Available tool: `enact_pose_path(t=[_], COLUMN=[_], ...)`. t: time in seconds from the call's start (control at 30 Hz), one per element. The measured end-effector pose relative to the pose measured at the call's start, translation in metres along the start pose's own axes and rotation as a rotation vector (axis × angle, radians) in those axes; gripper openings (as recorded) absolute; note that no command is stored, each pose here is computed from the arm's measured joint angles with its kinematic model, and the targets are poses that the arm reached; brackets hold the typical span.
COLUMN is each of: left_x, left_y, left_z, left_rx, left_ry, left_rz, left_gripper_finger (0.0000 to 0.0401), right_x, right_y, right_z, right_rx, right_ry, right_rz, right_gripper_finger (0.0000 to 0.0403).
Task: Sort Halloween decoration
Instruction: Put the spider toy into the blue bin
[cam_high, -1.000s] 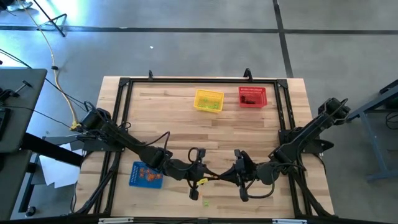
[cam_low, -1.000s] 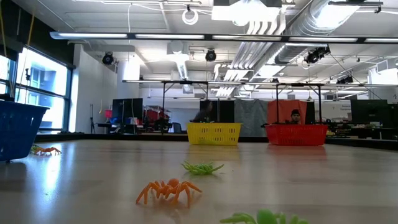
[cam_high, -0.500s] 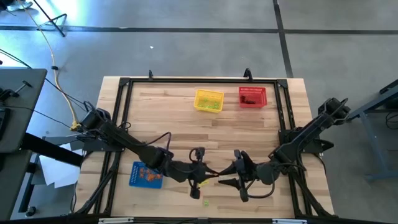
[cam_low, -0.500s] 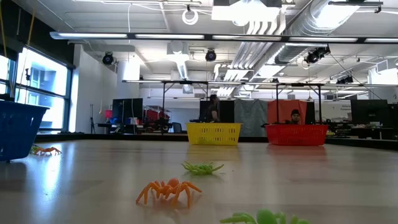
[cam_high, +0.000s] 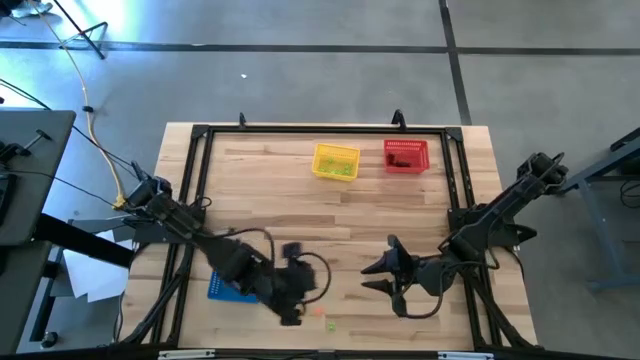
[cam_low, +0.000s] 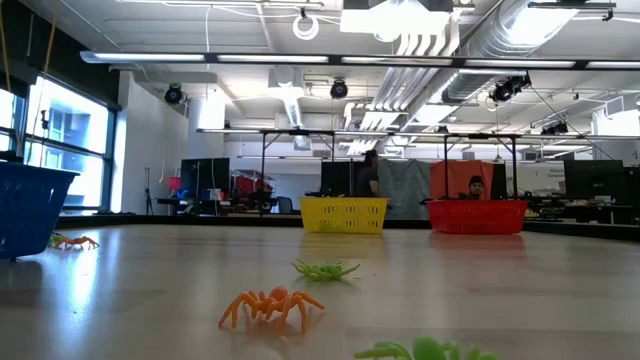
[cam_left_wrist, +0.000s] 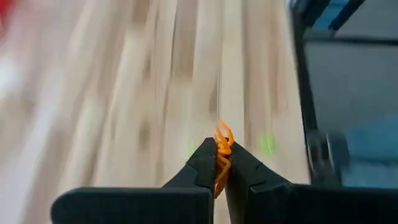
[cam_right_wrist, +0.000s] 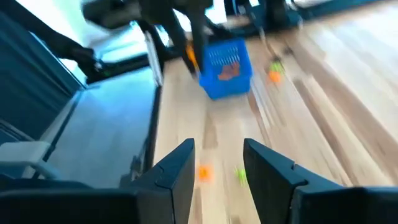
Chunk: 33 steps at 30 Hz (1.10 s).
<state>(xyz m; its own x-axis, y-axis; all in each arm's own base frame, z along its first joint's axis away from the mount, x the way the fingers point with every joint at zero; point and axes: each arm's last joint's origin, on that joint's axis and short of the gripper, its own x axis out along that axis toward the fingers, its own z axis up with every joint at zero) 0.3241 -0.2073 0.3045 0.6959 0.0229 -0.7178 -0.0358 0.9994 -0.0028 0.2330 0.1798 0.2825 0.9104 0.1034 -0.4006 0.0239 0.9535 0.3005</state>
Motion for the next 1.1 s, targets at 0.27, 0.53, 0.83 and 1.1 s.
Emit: enact_pose_path(t=[0.27, 0.53, 0.83, 1.1], left_x=[-0.04, -0.046, -0.02, -0.003], left_y=[-0.016, -0.035, -0.01, -0.005], left_z=[-0.058, -0.111, -0.152, -0.165], left_rx=[-0.381, -0.485, -0.447, -0.462], left_ry=[0.493, 0.575, 0.627, 0.67], left_rz=[0.144, 0.292, 0.498, 0.455], left_gripper_finger=[0.0002, 0.0006, 0.0007, 0.0008], right_x=[-0.003, -0.004, -0.004, -0.004], right_y=[-0.013, -0.015, -0.015, -0.015], right_z=[-0.017, -0.019, -0.019, -0.019], right_rx=[0.084, 0.078, 0.079, 0.079], right_ry=[0.178, 0.197, 0.197, 0.2], right_rz=[-0.104, -0.127, -0.127, -0.124], right_gripper_finger=[0.0133, 0.0133, 0.0133, 0.0133])
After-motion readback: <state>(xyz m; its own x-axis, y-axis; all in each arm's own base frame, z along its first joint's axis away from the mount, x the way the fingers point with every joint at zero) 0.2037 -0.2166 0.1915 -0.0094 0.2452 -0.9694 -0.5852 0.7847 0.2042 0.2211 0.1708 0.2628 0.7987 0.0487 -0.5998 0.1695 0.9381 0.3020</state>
